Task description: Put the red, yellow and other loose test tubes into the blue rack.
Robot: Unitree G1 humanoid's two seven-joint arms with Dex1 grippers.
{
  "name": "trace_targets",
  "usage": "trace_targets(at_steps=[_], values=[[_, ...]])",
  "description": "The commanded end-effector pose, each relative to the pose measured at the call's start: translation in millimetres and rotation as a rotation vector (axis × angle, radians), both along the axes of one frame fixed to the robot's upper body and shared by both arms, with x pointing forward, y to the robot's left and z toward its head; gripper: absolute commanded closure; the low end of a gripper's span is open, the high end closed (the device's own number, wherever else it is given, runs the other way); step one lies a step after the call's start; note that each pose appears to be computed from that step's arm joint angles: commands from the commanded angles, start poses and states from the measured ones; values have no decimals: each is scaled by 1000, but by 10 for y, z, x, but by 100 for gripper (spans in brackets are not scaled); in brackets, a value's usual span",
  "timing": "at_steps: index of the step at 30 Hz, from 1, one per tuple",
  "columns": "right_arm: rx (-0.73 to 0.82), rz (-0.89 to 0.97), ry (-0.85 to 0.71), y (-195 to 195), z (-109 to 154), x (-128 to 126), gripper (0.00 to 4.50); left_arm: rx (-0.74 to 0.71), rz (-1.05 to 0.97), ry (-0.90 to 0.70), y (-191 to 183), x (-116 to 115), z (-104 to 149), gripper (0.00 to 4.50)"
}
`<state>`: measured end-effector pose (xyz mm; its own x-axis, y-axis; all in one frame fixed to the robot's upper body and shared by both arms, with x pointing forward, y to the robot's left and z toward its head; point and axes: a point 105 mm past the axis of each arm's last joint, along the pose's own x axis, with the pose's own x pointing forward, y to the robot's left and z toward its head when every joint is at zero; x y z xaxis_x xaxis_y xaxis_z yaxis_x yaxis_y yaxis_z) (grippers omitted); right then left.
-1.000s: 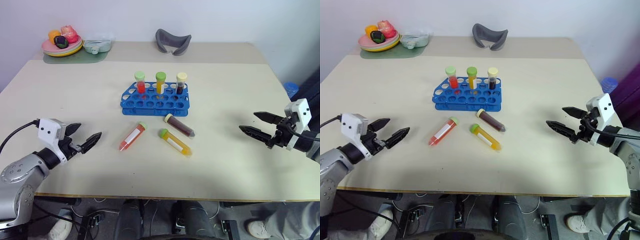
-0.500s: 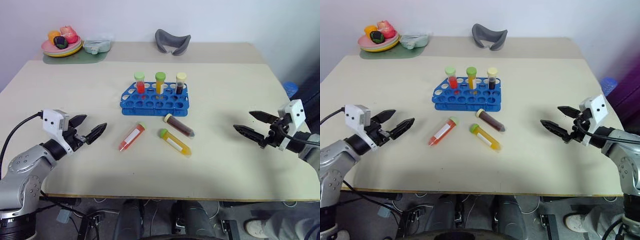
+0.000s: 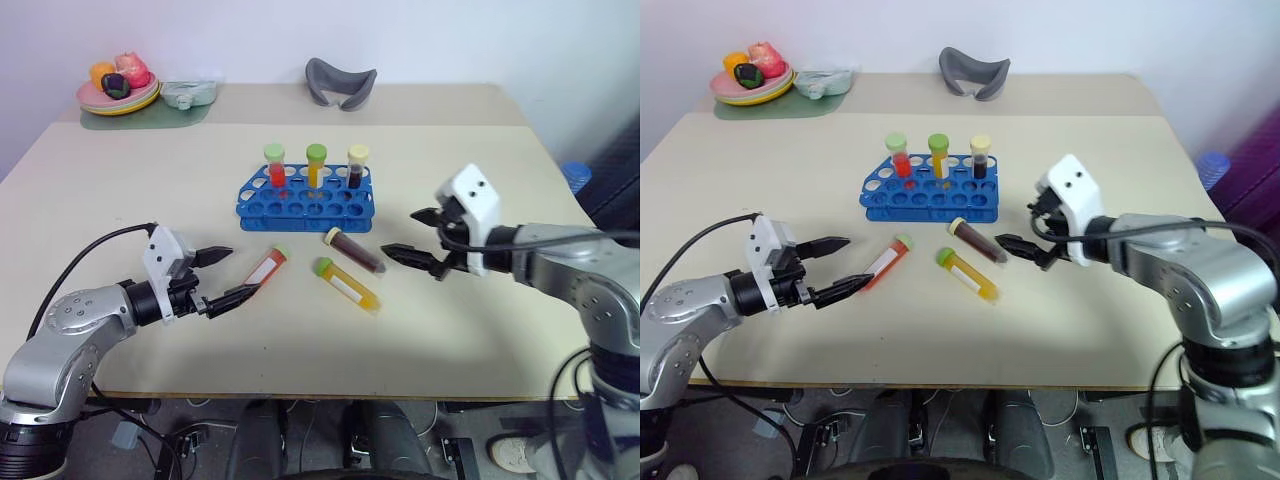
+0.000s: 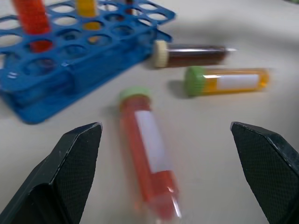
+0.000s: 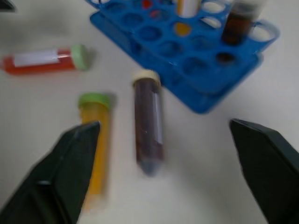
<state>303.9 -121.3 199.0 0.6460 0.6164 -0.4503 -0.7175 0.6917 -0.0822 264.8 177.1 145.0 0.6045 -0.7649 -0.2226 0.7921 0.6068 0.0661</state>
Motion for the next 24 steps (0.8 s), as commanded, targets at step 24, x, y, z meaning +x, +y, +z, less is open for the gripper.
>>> trace_targets(at_steps=[24], values=[[-303,-43,252,503,-256,370,0,81,-247,-15,-383,-280,-93,0]])
